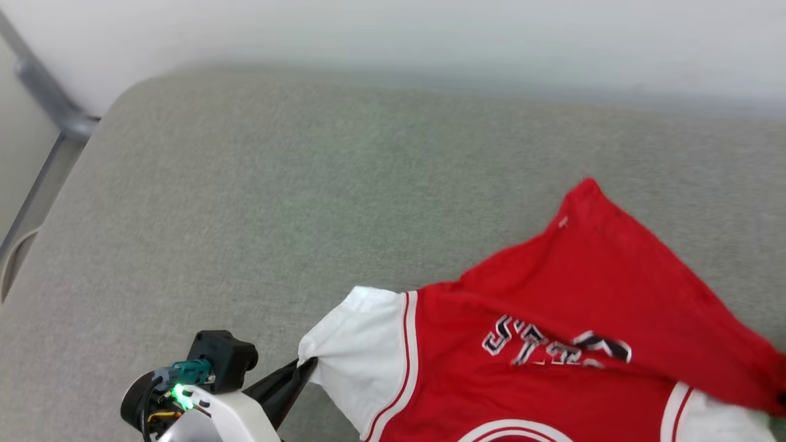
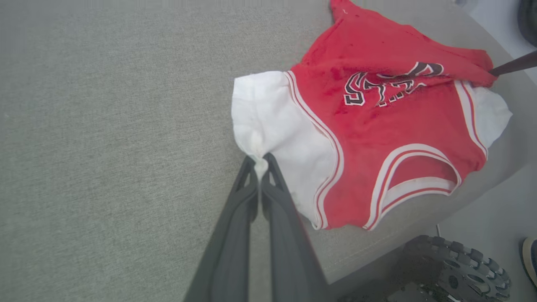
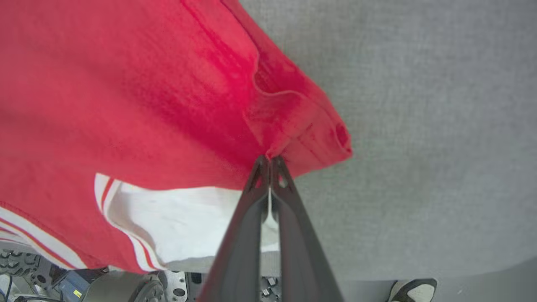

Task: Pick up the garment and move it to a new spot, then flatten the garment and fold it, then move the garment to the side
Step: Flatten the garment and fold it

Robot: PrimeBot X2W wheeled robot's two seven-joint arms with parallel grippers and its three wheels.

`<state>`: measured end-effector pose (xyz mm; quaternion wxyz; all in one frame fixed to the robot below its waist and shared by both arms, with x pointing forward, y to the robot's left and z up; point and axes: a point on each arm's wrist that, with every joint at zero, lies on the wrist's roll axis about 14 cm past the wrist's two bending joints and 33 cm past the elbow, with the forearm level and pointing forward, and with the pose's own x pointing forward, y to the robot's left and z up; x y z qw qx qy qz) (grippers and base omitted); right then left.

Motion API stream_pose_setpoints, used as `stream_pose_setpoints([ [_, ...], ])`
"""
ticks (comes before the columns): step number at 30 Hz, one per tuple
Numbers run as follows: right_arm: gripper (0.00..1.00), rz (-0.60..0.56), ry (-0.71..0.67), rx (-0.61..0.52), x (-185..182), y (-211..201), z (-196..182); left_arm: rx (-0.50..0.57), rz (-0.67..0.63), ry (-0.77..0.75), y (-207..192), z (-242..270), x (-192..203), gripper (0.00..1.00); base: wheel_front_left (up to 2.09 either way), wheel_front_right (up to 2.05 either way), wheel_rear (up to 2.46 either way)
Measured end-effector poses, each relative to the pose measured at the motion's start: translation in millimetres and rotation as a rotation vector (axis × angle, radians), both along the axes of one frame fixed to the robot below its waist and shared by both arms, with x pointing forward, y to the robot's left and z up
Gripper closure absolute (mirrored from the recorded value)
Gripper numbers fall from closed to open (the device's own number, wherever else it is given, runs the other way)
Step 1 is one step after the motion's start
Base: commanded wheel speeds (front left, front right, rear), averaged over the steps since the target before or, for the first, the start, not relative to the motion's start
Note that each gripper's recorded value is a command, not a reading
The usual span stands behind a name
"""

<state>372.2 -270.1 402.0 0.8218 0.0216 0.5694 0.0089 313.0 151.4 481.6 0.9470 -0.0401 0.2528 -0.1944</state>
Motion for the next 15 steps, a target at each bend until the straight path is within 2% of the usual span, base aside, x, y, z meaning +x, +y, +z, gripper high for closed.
stream_pose_setpoints([
  [7,1.0,-0.068,0.045,0.01,-64,-16,-8,-0.051,-0.005,-0.059,-19,9,4,1.0,0.0,0.0,0.0],
  [14,1.0,-0.096,0.077,0.04,-92,-10,-23,-0.09,-0.007,-0.069,-30,10,6,1.0,0.0,0.0,0.0],
  [15,0.69,-0.093,0.078,0.042,-92,-8,-24,-0.091,-0.007,-0.07,-30,10,6,1.0,0.0,0.0,0.0],
])
